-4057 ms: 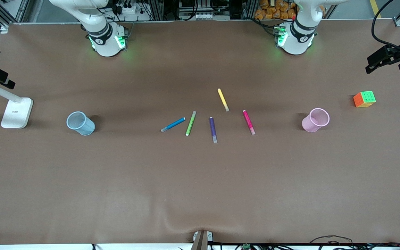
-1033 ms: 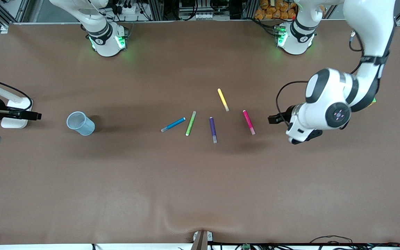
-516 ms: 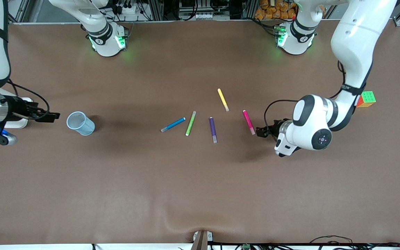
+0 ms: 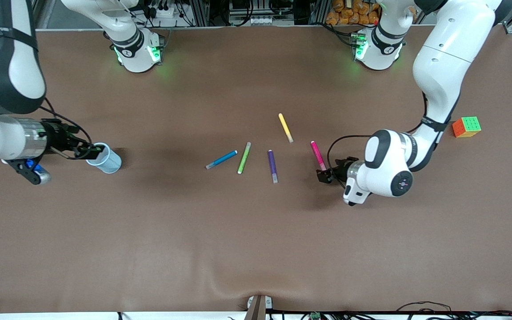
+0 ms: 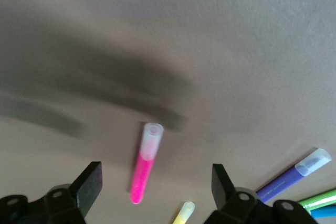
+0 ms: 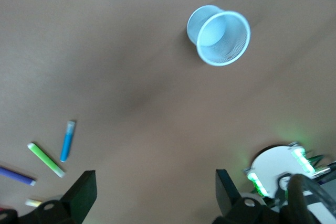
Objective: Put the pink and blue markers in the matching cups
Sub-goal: 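Grasp the pink marker with the left gripper while the right gripper grasps the blue marker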
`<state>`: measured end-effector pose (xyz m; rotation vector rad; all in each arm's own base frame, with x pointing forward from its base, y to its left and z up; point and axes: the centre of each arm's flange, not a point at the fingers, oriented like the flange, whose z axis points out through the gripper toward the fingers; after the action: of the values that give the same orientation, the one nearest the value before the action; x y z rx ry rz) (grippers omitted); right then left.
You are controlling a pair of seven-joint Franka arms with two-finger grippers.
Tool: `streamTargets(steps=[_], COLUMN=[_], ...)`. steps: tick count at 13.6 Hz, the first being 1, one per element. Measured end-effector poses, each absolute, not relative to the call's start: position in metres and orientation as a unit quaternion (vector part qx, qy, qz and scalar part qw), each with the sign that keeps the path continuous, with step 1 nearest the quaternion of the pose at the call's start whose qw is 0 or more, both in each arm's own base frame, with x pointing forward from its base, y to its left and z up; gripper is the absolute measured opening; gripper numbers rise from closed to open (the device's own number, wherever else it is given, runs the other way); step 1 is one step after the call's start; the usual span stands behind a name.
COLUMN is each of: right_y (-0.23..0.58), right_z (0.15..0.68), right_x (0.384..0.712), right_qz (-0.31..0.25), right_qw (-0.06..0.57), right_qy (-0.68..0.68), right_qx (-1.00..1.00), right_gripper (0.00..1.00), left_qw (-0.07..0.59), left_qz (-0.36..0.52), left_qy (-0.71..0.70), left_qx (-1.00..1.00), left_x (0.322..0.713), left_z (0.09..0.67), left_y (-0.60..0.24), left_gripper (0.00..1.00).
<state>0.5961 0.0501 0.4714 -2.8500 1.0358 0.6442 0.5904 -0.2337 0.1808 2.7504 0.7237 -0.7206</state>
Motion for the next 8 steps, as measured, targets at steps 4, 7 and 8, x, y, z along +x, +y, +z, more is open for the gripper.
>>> streamTargets(steps=[4,7,8], right_y=[0.085,0.124,0.138], right_z=[0.458,0.442,0.437], right_x=[0.579,0.565,0.56], right_qz=[0.196,0.182,0.181], right_qw=[0.009,-0.001,-0.008], right_qy=[0.376,0.413,0.423], right_qx=[-0.906,-0.892,-0.888], right_gripper=[1.0,1.0,1.0], left_qw=[0.089,0.072,0.07], left_qz=[-0.241,-0.232,-0.232], left_qy=[0.253,0.25,0.249], left_qx=[0.933,0.937,0.938], left_x=[0.585,0.588,0.588], left_z=[0.17,0.165,0.164], left_y=[-0.244,-0.232,-0.232], left_gripper=[0.77,0.74,0.74])
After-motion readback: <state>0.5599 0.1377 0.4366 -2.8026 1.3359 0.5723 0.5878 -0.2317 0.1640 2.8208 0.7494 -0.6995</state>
